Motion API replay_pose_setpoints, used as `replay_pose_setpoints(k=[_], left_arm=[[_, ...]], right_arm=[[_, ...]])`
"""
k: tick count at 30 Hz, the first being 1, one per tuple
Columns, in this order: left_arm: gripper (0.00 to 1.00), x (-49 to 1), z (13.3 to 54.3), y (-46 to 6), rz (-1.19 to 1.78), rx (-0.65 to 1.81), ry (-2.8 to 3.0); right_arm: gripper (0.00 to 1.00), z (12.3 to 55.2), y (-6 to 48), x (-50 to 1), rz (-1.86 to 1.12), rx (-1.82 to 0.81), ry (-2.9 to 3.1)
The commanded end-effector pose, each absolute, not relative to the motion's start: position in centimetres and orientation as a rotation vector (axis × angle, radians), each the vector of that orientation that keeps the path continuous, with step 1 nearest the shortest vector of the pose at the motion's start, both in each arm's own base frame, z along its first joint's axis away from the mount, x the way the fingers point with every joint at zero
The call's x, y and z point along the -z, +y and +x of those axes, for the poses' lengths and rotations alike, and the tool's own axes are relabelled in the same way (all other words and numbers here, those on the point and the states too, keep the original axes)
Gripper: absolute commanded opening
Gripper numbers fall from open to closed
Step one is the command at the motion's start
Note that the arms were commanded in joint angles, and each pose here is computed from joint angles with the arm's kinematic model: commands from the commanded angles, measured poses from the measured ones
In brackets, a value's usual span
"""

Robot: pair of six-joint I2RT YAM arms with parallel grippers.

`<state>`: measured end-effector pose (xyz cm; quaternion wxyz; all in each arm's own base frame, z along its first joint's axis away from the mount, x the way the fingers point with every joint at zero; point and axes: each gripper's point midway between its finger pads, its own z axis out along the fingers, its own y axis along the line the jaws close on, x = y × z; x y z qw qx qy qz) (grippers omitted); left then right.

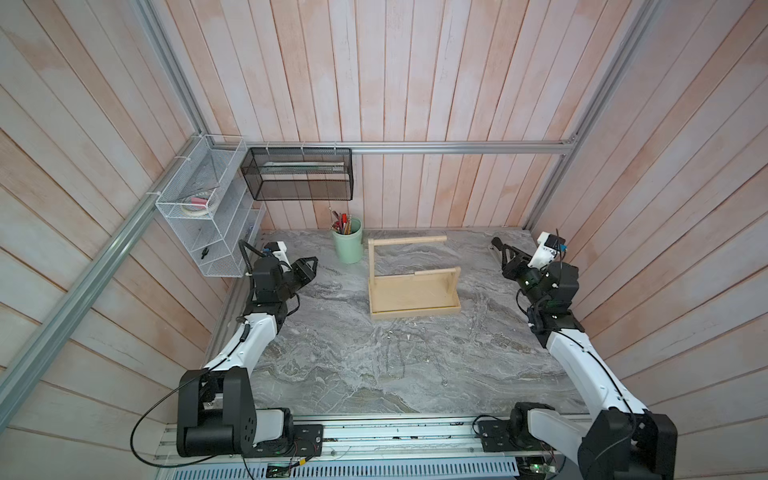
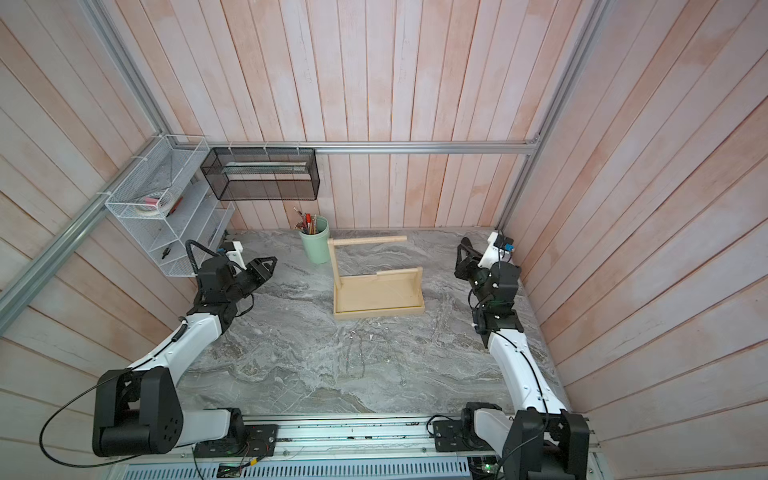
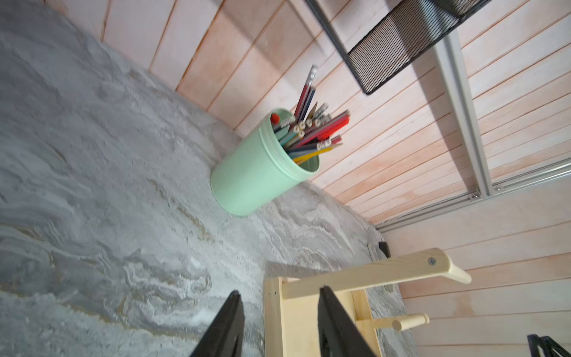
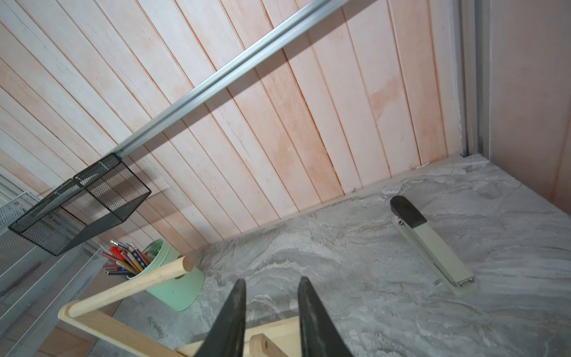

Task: Hang the necklace on the jewelry display stand
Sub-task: Pick up the necklace from the center of the board.

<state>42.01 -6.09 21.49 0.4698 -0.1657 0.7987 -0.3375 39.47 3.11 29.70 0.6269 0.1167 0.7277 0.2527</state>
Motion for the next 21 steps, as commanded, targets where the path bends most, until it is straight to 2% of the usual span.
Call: replay_pose_setpoints(k=[1,2,6,8,11,15,21], left_arm=[[0.61,-21.2,40.7,-7.8,-0.392,0.707,2.134],[0.62,-21.2,40.6,-7.8,-0.384,0.651,2.156],[0.65,-21.0,39.4,-7.8,-0.359,0.513,2.203],[0.70,-20.7,38.7,-7.8,-0.341,0.454,2.230],[0.71,-20.2,37.8,-7.9,-0.320,0.390,2.273],[0.73,-20.5,36.8,-8.8,-0.289,0.398,2.284],[0.75,-19.3,36.0,-9.5,-0.267,0.389,2.316]], right_arm=[[0.46,37.8,6.1,-26.3,0.164,-0.660,1.860],[0.50,37.5,6.2,-26.5,0.146,-0.651,1.858],[0.51,36.9,6.6,-27.3,0.099,-0.487,1.891],[0.64,36.7,7.2,-26.8,0.087,-0.370,1.935],[0.73,36.0,9.8,-24.4,0.027,-0.336,2.011],[0.76,34.5,12.5,-20.7,-0.006,-0.347,2.097],[0.76,33.3,12.4,-18.2,0.047,-0.358,2.167]])
